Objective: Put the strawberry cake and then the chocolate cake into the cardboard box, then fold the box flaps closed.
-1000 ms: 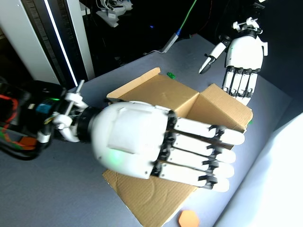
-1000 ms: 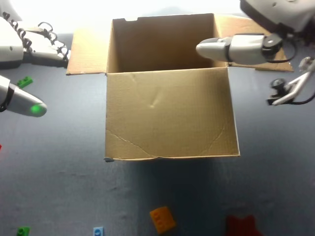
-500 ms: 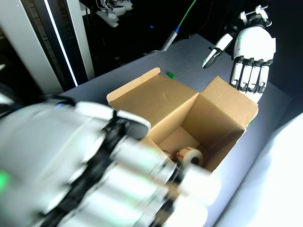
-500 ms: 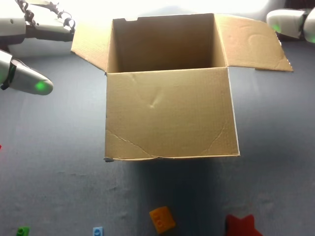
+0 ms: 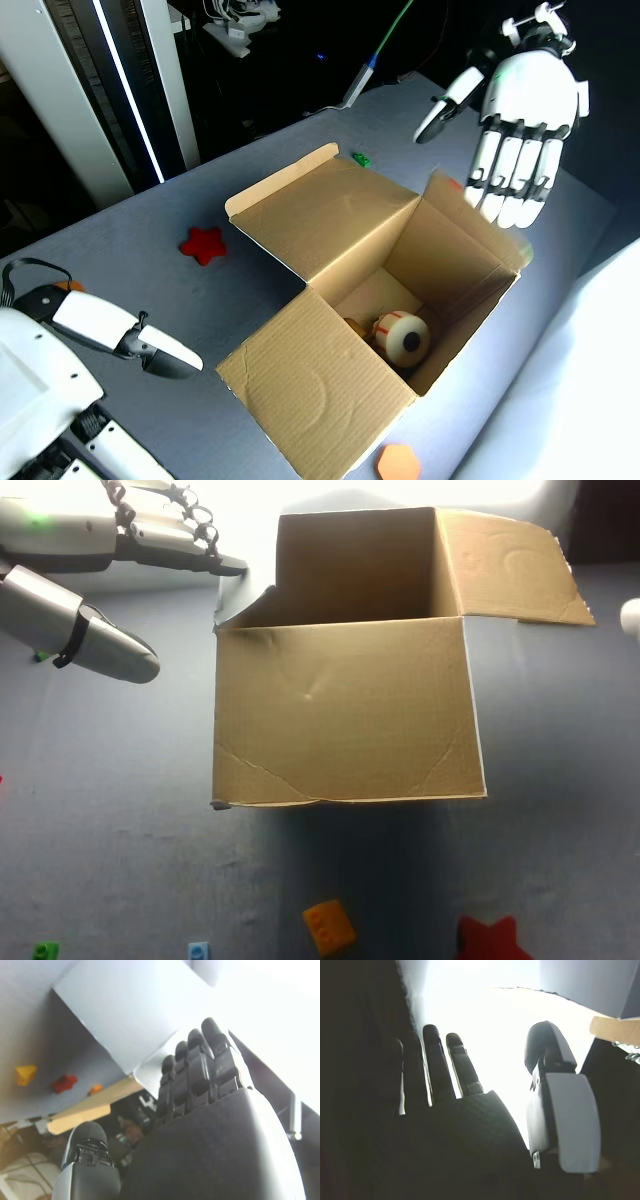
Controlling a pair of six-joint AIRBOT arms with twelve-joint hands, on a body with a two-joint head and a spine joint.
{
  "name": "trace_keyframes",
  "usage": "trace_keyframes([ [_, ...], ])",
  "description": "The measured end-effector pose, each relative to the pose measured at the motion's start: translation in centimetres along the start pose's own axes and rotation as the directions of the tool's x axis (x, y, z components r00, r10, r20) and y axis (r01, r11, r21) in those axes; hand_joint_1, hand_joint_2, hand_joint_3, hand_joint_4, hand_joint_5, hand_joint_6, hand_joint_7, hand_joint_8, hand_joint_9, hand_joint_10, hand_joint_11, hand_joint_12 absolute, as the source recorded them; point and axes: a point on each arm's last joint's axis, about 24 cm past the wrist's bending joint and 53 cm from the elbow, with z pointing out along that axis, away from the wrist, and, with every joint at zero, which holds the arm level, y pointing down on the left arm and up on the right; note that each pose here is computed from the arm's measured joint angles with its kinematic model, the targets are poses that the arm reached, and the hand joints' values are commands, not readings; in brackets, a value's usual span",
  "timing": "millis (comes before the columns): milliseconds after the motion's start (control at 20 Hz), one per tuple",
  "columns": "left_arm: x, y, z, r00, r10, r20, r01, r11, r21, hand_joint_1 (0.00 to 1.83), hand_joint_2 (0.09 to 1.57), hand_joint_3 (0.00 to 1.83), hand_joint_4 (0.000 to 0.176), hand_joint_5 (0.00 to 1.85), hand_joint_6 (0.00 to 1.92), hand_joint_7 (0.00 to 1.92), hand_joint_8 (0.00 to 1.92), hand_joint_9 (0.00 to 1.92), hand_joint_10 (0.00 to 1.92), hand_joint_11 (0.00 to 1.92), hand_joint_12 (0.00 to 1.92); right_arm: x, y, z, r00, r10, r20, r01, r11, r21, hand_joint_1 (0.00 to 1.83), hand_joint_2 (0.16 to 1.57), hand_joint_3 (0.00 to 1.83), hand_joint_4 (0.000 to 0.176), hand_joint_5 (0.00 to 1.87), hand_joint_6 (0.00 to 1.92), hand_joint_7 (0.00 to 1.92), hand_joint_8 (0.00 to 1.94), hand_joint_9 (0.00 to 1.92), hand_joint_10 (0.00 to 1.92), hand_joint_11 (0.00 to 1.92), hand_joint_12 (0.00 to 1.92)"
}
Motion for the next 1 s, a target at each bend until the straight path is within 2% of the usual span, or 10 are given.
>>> trace_keyframes([
  [150, -0.3, -0.3, 1.3, 0.9998, 0.02, -0.005, -0.02, 0.9997, 0.01, 0.0, 1.12, 0.0, 0.0, 0.09, 0.0, 0.12, 0.0, 0.09, 0.0, 0.0, 0.47, 3.4, 0.5, 0.0, 0.993, -0.026, -0.118, 0.024, 1.0, -0.021, 0.0, 1.26, 0.01, 0.0, 0.11, 0.01, 0.17, 0.0, 0.14, 0.01, 0.0, 0.43],
  [250, -0.1, -0.8, 2.2, 0.9994, 0.031, -0.016, -0.03, 0.9992, 0.026, 0.0, 1.12, 0.0, 0.0, 0.11, 0.0, 0.12, 0.0, 0.06, 0.0, 0.0, 0.35, 5.5, 0.7, -0.3, 0.982, -0.067, -0.179, 0.06, 0.997, -0.041, 0.0, 1.26, 0.0, 0.0, 0.14, 0.01, 0.17, 0.0, 0.13, 0.0, 0.0, 0.34],
  [350, 0.3, -1.2, 2.8, 0.9984, 0.046, -0.034, -0.045, 0.9984, 0.035, 0.0, 1.13, 0.01, 0.0, 0.11, 0.0, 0.11, 0.0, 0.05, 0.0, 0.0, 0.34, 7.8, 0.3, -0.8, 0.966, -0.102, -0.239, 0.093, 0.994, -0.05, 0.0, 1.25, 0.0, 0.0, 0.12, 0.0, 0.18, 0.0, 0.14, 0.0, 0.0, 0.33],
  [450, 0.9, -1.7, 3.7, 0.9947, 0.081, -0.063, -0.078, 0.9959, 0.045, 0.0, 1.14, 0.0, 0.0, 0.15, 0.01, 0.13, 0.0, 0.07, 0.01, 0.0, 0.44, 9.6, 0.2, -1.2, 0.952, -0.136, -0.273, 0.122, 0.99, -0.067, 0.0, 1.27, 0.0, 0.0, 0.13, 0.01, 0.2, 0.0, 0.15, 0.01, 0.0, 0.35],
  [550, 1.2, -2.6, 4.2, 0.9935, 0.088, -0.073, -0.083, 0.9942, 0.068, 0.0, 1.14, 0.0, 0.0, 0.15, 0.01, 0.14, 0.0, 0.1, 0.01, 0.0, 0.47, 10.8, 1.5, -1.3, 0.946, -0.145, -0.289, 0.116, 0.987, -0.112, 0.0, 1.27, 0.0, 0.0, 0.14, 0.01, 0.2, 0.0, 0.16, 0.01, 0.0, 0.4],
  [650, 2.0, -3.1, 4.5, 0.9914, 0.093, -0.091, -0.086, 0.993, 0.081, 0.0, 1.14, 0.0, 0.0, 0.13, 0.0, 0.12, 0.0, 0.06, 0.01, 0.0, 0.4, 11.2, 2.6, -1.3, 0.945, -0.154, -0.288, 0.113, 0.981, -0.155, 0.0, 1.26, 0.0, 0.0, 0.14, 0.0, 0.21, 0.0, 0.15, 0.0, 0.0, 0.39],
  [700, 3.1, -3.1, 4.6, 0.9868, 0.108, -0.121, -0.098, 0.9918, 0.082, 0.0, 1.14, 0.0, 0.0, 0.13, 0.0, 0.13, 0.0, 0.06, 0.0, 0.0, 0.37, 11.3, 3.2, -1.4, 0.946, -0.153, -0.285, 0.106, 0.979, -0.173, 0.0, 1.26, 0.0, 0.0, 0.15, 0.01, 0.21, 0.0, 0.15, 0.0, 0.0, 0.38],
  [750, 3.7, -3.0, 4.6, 0.984, 0.113, -0.138, -0.102, 0.9914, 0.082, 0.0, 1.14, 0.0, 0.0, 0.15, 0.0, 0.14, 0.0, 0.08, 0.01, 0.0, 0.44, 11.1, 3.7, -1.2, 0.949, -0.145, -0.279, 0.096, 0.979, -0.181, 0.0, 1.25, 0.0, 0.0, 0.16, 0.01, 0.2, 0.0, 0.14, 0.0, 0.0, 0.35],
  [800, 3.8, -3.0, 4.6, 0.984, 0.112, -0.138, -0.101, 0.9915, 0.081, 0.0, 1.14, 0.0, 0.0, 0.15, 0.0, 0.14, 0.0, 0.08, 0.01, 0.0, 0.44, 10.9, 3.8, -1.2, 0.951, -0.139, -0.276, 0.09, 0.979, -0.182, 0.0, 1.25, 0.0, 0.0, 0.16, 0.01, 0.2, 0.0, 0.14, 0.0, 0.0, 0.35],
  [1000, 4.1, -2.9, 4.6, 0.9855, 0.1, -0.137, -0.09, 0.993, 0.077, 0.0, 1.15, 0.0, 0.0, 0.16, 0.0, 0.17, 0.01, 0.15, 0.02, 0.0, 0.64, 7.3, 5.5, -0.9, 0.975, -0.105, -0.197, 0.064, 0.978, -0.201, 0.0, 1.24, 0.0, 0.0, 0.16, 0.0, 0.19, 0.0, 0.17, 0.01, 0.0, 0.45],
])
